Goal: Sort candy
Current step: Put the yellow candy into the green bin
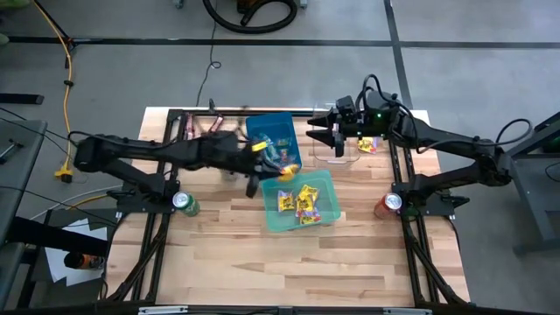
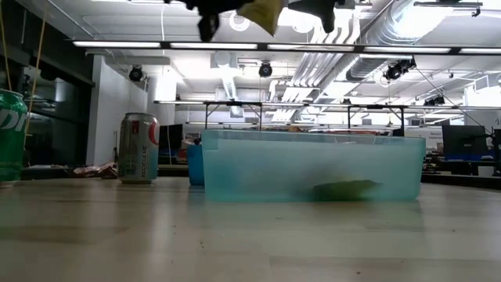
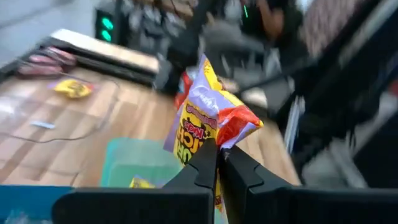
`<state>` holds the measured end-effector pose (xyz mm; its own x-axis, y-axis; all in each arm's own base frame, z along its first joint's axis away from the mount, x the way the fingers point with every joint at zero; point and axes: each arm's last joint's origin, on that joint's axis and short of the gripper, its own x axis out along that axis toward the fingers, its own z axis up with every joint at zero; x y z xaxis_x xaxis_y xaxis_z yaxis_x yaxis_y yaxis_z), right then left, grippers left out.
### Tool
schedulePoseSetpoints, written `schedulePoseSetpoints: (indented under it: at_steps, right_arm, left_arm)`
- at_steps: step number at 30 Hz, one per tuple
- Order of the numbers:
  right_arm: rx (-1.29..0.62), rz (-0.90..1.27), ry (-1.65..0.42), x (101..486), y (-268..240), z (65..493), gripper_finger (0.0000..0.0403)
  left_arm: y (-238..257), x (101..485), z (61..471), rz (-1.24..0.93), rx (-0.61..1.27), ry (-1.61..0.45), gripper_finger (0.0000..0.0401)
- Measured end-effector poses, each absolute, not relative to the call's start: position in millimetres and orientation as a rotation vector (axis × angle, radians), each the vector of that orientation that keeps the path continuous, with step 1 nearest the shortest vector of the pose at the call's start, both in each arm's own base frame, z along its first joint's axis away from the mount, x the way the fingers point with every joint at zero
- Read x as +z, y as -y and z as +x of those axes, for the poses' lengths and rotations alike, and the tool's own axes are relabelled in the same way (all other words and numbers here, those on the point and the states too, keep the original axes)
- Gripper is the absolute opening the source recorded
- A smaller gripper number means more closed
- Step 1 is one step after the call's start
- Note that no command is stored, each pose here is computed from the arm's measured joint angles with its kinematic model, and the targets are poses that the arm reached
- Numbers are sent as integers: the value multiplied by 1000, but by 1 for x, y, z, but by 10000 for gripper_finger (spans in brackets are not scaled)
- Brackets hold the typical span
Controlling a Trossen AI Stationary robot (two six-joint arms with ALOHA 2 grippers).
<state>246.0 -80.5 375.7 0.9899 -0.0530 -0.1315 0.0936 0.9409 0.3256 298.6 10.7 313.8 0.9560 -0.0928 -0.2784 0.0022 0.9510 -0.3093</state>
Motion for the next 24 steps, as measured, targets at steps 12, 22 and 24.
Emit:
schedulePoseSetpoints:
  at_steps: [12,22,24]
  right_arm:
    - [-80,327,-108,378,82,244,224]
    - [-76,317,-82,381,81,243,224]
    - [-75,307,-72,383,81,241,224]
  left_arm:
    - [-11,261,380,-164,-123,-679,8]
    - [-6,239,388,-211,-107,-826,116]
    - [-8,248,383,-213,-104,-819,145]
